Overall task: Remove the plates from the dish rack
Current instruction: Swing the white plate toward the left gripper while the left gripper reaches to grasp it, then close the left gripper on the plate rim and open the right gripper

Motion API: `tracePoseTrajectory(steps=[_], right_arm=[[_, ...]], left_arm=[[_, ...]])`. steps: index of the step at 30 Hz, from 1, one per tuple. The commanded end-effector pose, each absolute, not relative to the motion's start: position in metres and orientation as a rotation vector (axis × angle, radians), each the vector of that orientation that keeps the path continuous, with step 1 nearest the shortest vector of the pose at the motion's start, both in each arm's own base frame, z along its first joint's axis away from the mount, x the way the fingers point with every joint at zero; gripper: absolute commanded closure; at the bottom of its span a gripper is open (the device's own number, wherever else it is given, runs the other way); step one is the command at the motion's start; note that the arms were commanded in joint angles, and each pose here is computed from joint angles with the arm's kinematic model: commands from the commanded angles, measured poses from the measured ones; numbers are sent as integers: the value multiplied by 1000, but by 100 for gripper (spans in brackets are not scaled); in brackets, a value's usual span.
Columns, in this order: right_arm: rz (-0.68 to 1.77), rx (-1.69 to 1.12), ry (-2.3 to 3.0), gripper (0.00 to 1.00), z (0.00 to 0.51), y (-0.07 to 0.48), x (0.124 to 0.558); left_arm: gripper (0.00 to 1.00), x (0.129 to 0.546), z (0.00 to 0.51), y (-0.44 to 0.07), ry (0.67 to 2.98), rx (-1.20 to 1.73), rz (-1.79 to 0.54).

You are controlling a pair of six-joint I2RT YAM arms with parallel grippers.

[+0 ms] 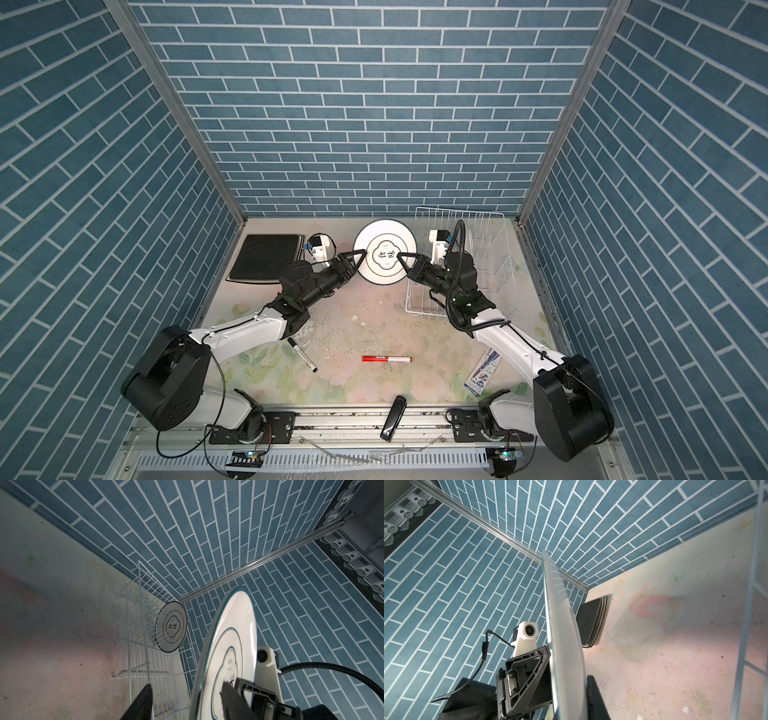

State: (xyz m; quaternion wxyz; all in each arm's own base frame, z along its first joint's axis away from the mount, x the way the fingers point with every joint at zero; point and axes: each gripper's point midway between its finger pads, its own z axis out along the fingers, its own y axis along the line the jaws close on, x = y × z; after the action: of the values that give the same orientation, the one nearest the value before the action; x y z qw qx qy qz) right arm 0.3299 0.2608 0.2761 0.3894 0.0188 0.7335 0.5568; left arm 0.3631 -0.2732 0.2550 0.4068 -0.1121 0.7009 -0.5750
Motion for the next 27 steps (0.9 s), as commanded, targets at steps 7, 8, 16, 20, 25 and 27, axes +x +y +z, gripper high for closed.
tracePoseTrajectory(steps=[7, 8, 16, 20, 25, 27], right_arm=[[1592, -4, 1772, 100, 302, 268, 328], [1594, -1, 1777, 100, 301, 268, 328], [1617, -11, 1783, 100, 300, 268, 329], [1620, -13, 1785, 100, 299, 268, 331], [1621, -7, 1792, 72, 297, 267, 332], [1619, -5, 1793, 60, 297, 266, 333]], left_arm=[[64, 365, 257, -272, 1746, -286, -1511], [65, 366, 257, -271, 1746, -287, -1510], [86, 364, 257, -268, 1741, -295, -1507], [93, 365, 259, -265, 1734, -300, -1503], [100, 367, 263, -260, 1716, -312, -1488], [100, 366, 255, -256, 1729, -327, -1474]])
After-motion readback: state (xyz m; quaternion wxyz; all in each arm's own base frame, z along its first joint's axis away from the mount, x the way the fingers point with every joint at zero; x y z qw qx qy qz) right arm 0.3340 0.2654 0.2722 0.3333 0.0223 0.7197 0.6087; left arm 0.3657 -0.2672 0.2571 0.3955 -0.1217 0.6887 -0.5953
